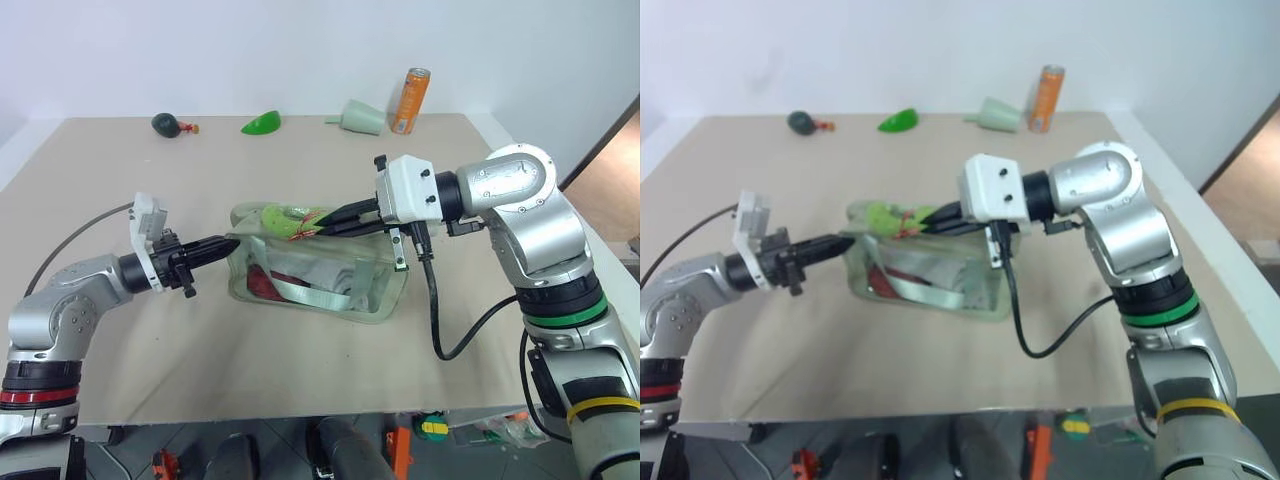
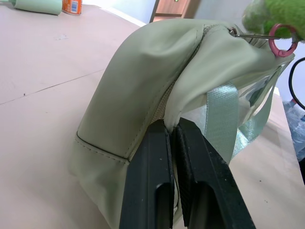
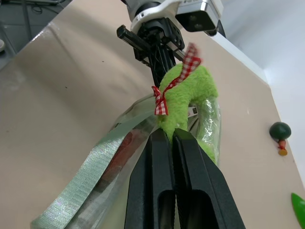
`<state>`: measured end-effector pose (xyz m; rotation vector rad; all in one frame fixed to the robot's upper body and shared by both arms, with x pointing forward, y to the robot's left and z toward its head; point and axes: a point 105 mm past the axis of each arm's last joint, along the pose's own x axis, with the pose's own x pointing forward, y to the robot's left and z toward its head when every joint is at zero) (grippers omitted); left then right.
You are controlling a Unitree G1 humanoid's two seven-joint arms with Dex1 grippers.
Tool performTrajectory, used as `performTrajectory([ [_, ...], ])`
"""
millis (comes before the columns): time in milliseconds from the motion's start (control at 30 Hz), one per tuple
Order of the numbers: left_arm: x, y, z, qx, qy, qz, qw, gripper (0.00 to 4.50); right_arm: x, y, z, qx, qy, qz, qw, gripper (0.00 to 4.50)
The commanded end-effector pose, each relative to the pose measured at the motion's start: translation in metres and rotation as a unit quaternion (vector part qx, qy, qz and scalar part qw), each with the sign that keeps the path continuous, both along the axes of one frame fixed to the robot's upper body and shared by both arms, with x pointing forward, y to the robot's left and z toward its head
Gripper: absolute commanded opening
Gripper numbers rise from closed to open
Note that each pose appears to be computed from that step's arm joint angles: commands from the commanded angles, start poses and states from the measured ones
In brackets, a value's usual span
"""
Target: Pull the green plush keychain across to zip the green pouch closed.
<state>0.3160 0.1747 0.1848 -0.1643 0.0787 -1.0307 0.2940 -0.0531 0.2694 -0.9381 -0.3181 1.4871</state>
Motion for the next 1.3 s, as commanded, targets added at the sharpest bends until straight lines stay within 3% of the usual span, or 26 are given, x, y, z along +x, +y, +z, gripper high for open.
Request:
performTrajectory([
  [33, 0.002, -0.004, 0.0, 0.007, 0.002, 0.002, 1.0, 0.0, 0.001, -0.001, 0.005, 0.0, -0.024, -0.005, 1.0, 0.03],
  [433, 0.001, -0.003, 0.002, 0.007, 0.0, 0.005, 1.0, 0.0, 0.009, -0.004, -0.005, -0.004, 0.002, -0.016, 1.0, 0.03],
  [767, 0.0, -0.003, 0.001, 0.006, 0.001, 0.006, 1.0, 0.0, 0.015, -0.005, -0.005, 0.001, -0.001, -0.024, 1.0, 3.26],
  [1300, 0.001, -0.003, 0.002, 0.006, 0.0, 0.008, 1.0, 0.0, 0.018, 0.01, -0.003, -0.009, -0.049, 0.002, 0.999, 3.26],
])
